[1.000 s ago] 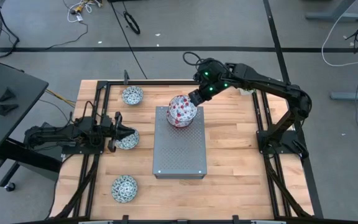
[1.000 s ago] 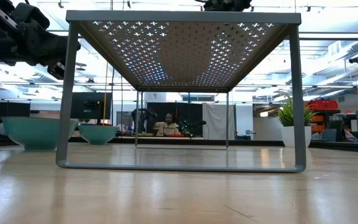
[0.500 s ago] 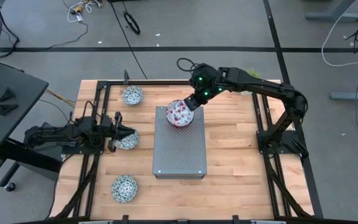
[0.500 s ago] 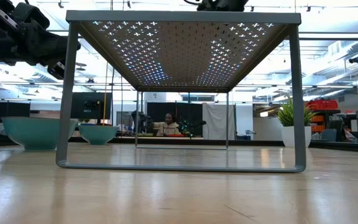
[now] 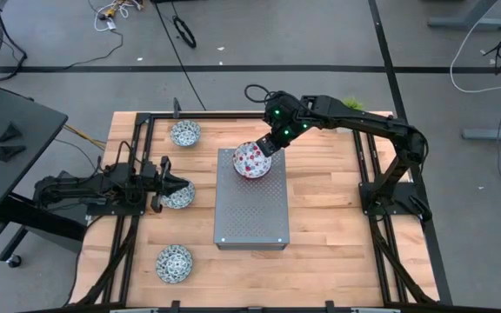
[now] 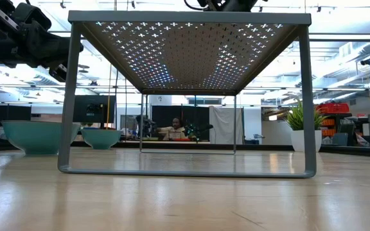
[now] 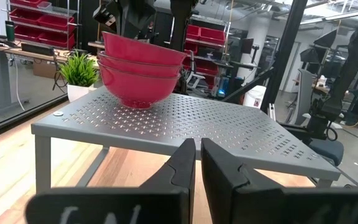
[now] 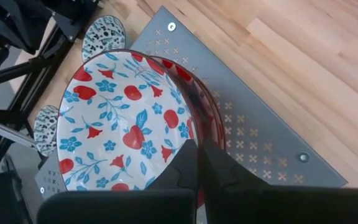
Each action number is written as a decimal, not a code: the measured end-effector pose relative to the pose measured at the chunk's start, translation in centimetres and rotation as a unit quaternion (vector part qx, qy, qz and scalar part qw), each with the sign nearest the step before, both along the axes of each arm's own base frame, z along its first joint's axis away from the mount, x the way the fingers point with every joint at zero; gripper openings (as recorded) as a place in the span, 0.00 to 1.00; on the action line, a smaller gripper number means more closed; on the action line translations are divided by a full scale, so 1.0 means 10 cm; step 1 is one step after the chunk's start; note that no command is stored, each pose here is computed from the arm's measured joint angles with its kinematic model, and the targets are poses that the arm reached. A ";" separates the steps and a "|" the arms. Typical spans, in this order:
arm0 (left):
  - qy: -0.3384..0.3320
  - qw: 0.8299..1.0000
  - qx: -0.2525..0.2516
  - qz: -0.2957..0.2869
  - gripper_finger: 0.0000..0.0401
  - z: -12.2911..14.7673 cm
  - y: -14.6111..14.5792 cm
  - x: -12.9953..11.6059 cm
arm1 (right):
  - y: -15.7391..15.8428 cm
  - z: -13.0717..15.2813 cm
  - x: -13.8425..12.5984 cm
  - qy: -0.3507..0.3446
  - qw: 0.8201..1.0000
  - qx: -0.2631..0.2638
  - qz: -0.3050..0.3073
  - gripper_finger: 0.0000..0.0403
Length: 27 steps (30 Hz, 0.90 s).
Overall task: Pick & Place Mini bowls
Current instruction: Put the red bowl on top of the red bowl on the shelf
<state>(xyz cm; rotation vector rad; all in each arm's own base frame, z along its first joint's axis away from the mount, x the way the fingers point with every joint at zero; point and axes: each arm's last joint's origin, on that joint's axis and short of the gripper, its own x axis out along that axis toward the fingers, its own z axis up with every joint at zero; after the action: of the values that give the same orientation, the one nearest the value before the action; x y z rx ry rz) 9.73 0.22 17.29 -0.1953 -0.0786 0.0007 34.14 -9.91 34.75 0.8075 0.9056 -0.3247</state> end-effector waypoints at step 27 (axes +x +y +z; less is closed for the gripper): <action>0.000 1.000 0.000 0.000 0.08 0.00 0.00 0.00 | 0.00 0.00 0.00 0.001 1.000 0.011 -0.013 0.31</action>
<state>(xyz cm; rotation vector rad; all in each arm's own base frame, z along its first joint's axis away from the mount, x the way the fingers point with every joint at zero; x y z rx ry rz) 9.73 0.22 17.29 -0.1958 -0.0788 0.0010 34.13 -9.90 34.76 0.8399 0.9030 -0.3379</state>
